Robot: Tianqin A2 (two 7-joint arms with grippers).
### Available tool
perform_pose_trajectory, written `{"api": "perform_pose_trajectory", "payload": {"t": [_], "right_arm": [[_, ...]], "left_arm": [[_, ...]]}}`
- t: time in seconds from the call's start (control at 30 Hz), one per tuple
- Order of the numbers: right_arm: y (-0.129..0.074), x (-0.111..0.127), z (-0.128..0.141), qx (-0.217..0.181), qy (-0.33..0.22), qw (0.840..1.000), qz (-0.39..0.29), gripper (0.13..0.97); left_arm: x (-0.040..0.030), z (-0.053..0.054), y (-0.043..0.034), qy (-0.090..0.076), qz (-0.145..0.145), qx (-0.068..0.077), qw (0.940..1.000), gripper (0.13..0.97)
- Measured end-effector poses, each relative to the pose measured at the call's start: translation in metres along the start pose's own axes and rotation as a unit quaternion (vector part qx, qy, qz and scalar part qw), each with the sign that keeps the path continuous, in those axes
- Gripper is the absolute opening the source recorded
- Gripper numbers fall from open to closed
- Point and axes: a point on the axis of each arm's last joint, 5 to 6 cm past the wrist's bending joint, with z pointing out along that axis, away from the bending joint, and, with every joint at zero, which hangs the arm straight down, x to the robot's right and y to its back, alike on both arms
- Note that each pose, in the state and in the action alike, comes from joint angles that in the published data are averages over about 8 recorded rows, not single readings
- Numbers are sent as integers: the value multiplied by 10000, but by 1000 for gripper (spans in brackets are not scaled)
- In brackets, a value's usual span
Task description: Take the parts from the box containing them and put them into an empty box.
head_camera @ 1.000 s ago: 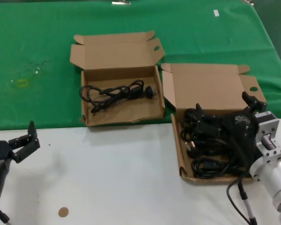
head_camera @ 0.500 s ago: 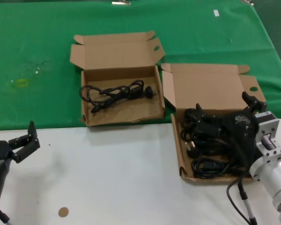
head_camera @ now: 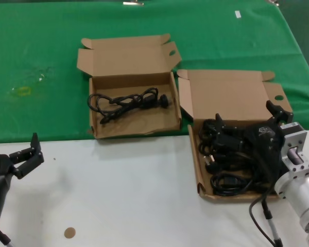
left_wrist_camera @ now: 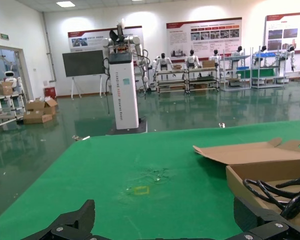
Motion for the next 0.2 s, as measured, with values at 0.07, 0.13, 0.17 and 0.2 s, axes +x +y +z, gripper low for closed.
{"api": "perform_pose_trajectory", "payload": {"t": [0.07,0.13,0.17,0.2], "right_arm": [[0,0,0,0,0,10000,0,966],[0,0,0,0,0,10000,0,966],[0,0,0,0,0,10000,0,966],[0,0,0,0,0,10000,0,966]], "left_arm": [[0,0,0,0,0,0,10000,966],[0,0,0,0,0,0,10000,966],[0,0,0,0,0,0,10000,966],[0,0,0,0,0,0,10000,966]]}}
